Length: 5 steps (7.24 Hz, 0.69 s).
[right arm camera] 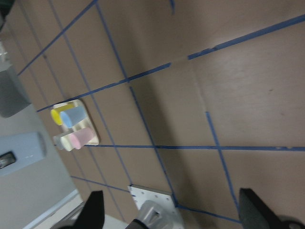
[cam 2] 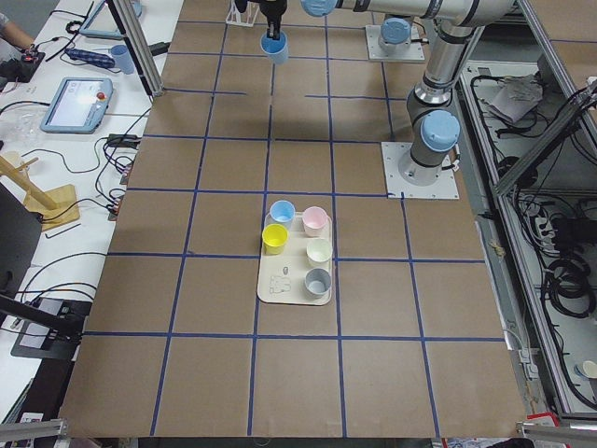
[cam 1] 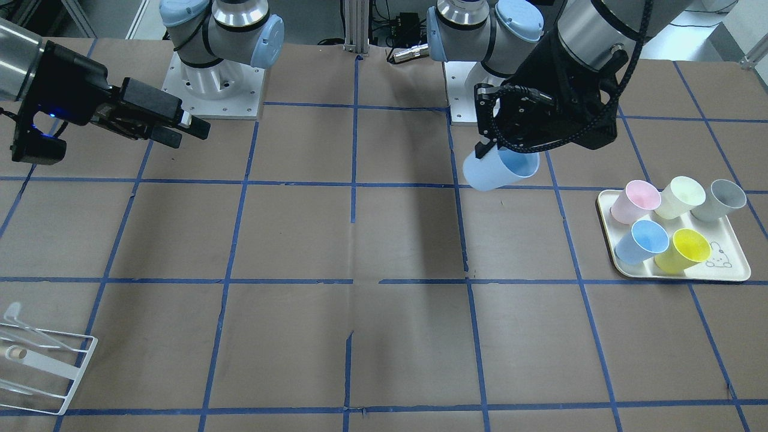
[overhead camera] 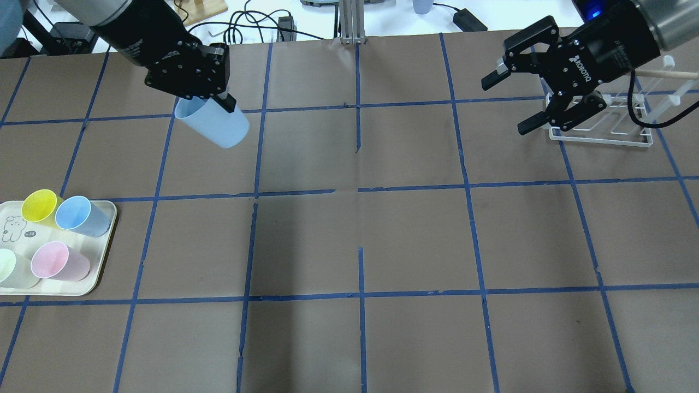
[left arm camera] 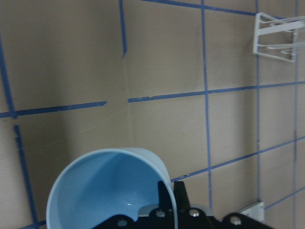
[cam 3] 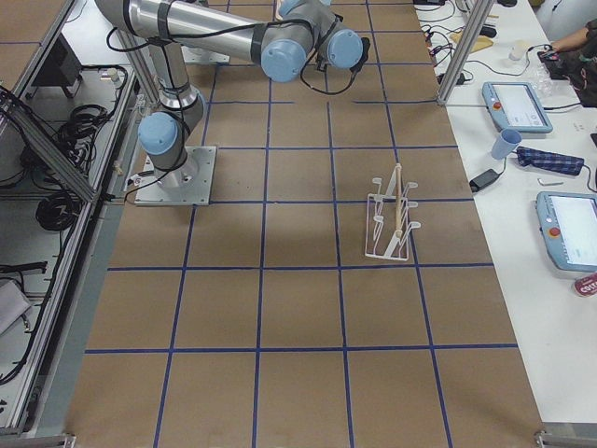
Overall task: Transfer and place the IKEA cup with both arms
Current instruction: 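Carry the cup with the left gripper toward the pastel cup tray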
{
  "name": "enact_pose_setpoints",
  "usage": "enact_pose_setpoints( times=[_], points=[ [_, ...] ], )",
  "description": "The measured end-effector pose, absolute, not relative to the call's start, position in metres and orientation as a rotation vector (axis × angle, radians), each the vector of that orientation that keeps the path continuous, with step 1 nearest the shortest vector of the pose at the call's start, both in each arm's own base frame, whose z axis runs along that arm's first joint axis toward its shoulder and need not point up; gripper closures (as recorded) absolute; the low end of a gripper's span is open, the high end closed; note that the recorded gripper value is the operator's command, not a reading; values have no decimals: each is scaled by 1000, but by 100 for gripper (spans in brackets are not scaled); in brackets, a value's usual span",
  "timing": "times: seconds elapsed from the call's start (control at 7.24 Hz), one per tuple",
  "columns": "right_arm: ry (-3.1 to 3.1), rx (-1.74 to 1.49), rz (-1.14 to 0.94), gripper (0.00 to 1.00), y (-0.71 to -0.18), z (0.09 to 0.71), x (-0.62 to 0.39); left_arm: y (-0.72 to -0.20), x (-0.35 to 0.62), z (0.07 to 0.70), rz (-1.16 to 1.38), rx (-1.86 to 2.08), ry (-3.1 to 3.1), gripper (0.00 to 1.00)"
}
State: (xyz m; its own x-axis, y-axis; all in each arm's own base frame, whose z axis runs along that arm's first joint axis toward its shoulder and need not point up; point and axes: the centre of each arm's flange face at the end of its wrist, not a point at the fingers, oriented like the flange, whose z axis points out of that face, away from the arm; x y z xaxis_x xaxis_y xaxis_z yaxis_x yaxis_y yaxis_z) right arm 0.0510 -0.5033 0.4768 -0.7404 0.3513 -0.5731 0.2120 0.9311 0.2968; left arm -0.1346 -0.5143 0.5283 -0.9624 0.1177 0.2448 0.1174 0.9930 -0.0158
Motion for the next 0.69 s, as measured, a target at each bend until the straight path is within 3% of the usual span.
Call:
enact_pose_setpoints(
  times=[0.69],
  points=[
    [3039,357,209,0,-474,489,103,-517,43,516,-194,-255,-3245,100]
  ],
)
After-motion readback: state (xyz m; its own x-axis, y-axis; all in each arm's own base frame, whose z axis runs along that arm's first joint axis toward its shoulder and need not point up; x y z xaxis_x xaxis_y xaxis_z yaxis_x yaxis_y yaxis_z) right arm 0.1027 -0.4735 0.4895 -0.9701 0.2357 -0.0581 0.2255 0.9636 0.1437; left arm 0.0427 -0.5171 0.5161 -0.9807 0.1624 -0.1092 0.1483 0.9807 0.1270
